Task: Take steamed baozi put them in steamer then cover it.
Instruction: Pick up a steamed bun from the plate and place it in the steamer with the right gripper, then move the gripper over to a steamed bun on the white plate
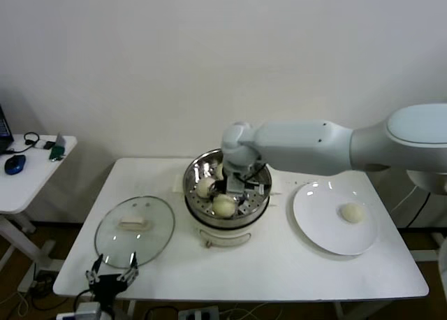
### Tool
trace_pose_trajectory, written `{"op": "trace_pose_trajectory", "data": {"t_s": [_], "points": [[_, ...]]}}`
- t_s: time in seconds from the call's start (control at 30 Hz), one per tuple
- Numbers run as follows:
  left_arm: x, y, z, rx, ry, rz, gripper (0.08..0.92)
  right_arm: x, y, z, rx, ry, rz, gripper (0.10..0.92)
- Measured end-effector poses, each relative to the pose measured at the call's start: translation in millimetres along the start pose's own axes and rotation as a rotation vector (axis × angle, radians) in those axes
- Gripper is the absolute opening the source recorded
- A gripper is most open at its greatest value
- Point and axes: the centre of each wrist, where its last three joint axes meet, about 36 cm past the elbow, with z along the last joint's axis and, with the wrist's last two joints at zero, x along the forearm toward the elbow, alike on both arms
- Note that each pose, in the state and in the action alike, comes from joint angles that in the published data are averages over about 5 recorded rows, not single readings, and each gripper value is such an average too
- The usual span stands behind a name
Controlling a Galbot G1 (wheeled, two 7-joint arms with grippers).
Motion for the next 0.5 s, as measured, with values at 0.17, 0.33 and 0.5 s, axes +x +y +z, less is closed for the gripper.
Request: {"op": "trace_pose_trajectory", "data": {"t_s": [0.17,0.33,0.5], "points": [[-1,-2,0,-0.002,0.002,0.008,0.823,46,25,33,-0.135,0.005,0.001,0.823],[-4,-3,0,-0.004,0.002,0.014,0.823,89,77,63,-0.355,0.023,0.013,0.823],[-4,-3,-1,-0.007,0.000,0.020,0.823,105,157,81,-0.650,0.050,0.023,0.823]]}}
